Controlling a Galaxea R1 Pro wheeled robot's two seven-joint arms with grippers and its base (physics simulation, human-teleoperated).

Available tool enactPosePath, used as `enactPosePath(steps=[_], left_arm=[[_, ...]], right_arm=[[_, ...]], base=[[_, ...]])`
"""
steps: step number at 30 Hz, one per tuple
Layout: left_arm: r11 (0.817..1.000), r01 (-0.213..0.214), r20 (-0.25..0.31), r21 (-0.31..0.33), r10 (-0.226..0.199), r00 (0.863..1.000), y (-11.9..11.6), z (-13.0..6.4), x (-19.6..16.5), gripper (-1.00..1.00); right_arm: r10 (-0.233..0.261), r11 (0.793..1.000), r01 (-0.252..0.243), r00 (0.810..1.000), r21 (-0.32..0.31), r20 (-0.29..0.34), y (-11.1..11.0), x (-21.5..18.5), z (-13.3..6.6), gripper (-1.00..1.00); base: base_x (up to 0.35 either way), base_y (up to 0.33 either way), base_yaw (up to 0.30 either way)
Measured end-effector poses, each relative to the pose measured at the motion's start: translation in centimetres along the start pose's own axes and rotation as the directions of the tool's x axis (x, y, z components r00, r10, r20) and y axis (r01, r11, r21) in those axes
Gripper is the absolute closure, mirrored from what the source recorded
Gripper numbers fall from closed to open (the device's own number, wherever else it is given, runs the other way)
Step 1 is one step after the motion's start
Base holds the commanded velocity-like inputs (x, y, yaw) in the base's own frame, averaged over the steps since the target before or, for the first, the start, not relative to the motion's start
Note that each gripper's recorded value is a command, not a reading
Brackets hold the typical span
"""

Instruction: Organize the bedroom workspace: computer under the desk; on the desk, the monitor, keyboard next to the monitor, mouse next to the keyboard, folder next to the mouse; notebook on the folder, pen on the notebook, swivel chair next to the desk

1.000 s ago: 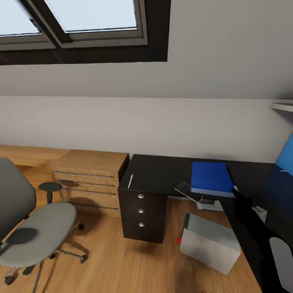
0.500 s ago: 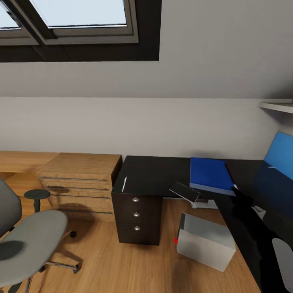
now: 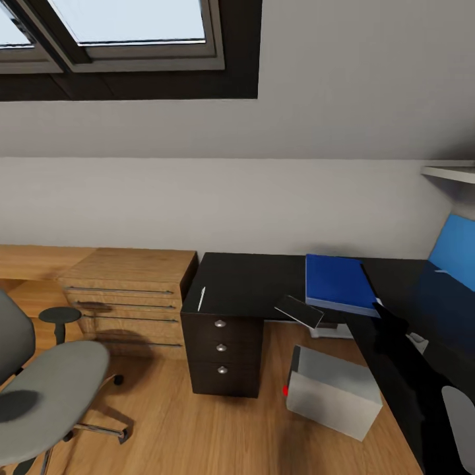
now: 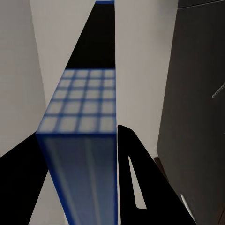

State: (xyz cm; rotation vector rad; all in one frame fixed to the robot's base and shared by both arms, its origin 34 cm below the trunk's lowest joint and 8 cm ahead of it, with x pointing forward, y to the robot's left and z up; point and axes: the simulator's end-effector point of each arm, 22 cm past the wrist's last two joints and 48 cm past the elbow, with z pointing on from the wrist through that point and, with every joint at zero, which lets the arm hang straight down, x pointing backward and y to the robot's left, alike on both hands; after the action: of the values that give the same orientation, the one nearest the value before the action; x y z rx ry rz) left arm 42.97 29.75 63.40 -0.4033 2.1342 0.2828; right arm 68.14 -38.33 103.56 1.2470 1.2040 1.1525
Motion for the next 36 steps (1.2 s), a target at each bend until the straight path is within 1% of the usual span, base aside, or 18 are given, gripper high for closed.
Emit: enactPosePath(steps=[3, 7, 11, 14, 15, 16, 18, 20, 23, 28, 32, 36], left_arm=[[1.000, 0.000, 0.000, -0.001, 0.000, 1.000, 0.0, 0.0, 0.0, -1.00], [1.000, 0.000, 0.000, 0.000, 0.000, 1.000, 0.0, 0.0, 0.0, -1.00], [1.000, 0.000, -0.001, 0.000, 0.000, 1.000, 0.0, 0.0, 0.0, -1.00], [1.000, 0.000, -0.001, 0.000, 0.000, 1.000, 0.0, 0.0, 0.0, -1.00], [1.000, 0.000, -0.001, 0.000, 0.000, 1.000, 0.0, 0.0, 0.0, -1.00], [1.000, 0.000, -0.001, 0.000, 0.000, 1.000, 0.0, 0.0, 0.0, -1.00], [1.000, 0.000, -0.001, 0.000, 0.000, 1.000, 0.0, 0.0, 0.0, -1.00], [1.000, 0.000, -0.001, 0.000, 0.000, 1.000, 0.0, 0.0, 0.0, -1.00], [1.000, 0.000, -0.001, 0.000, 0.000, 1.000, 0.0, 0.0, 0.0, -1.00], [1.000, 0.000, -0.002, -0.002, 0.000, 1.000, 0.0, 0.0, 0.0, -1.00], [1.000, -0.001, -0.003, -0.003, 0.001, 1.000, 0.1, 0.0, 0.1, -1.00], [1.000, -0.005, -0.019, 0.000, 0.005, 1.000, -0.1, 0.0, 0.4, -1.00]], right_arm=[[0.000, 1.000, 0.000, 1.000, 0.002, -0.003, -0.1, 0.1, 0.0, 1.00], [0.003, 1.000, -0.003, 1.000, 0.008, 0.008, -0.2, -0.2, 0.0, 1.00], [0.005, 1.000, -0.006, 0.999, 0.013, 0.043, -0.4, -1.0, 0.0, 1.00], [0.010, 0.999, -0.012, 0.998, 0.031, 0.068, -1.2, -1.4, 0.0, 1.00], [0.007, 0.998, -0.013, 0.996, 0.058, 0.090, -2.2, -1.8, 0.1, 1.00], [-0.001, 0.996, -0.008, 0.994, 0.084, 0.106, -3.2, -1.9, 0.1, 1.00], [-0.039, 0.990, 0.020, 0.990, 0.138, 0.135, -5.1, -2.3, 0.1, 1.00], [-0.067, 0.985, 0.040, 0.985, 0.165, 0.160, -5.9, -2.8, 0.1, 1.00], [-0.095, 0.981, 0.060, 0.978, 0.183, 0.188, -6.4, -3.0, 0.1, 1.00], [-0.125, 0.979, 0.091, 0.975, 0.182, 0.185, -6.1, -1.2, 0.8, 1.00], [-0.134, 0.982, 0.108, 0.976, 0.154, 0.170, -5.1, 0.4, 1.4, 1.00], [-0.137, 0.985, 0.119, 0.978, 0.126, 0.154, -4.6, 1.7, 1.8, 1.00]], base=[[0.000, 0.000, 0.000], [0.000, 0.000, -0.056], [0.000, 0.000, -0.217], [0.000, 0.000, -0.251], [0.000, 0.000, -0.258], [0.000, 0.000, -0.260], [0.000, 0.000, -0.260], [0.000, 0.000, -0.261], [0.000, 0.000, -0.262], [0.000, 0.000, -0.227], [0.000, 0.000, -0.058], [0.000, 0.000, -0.009]])
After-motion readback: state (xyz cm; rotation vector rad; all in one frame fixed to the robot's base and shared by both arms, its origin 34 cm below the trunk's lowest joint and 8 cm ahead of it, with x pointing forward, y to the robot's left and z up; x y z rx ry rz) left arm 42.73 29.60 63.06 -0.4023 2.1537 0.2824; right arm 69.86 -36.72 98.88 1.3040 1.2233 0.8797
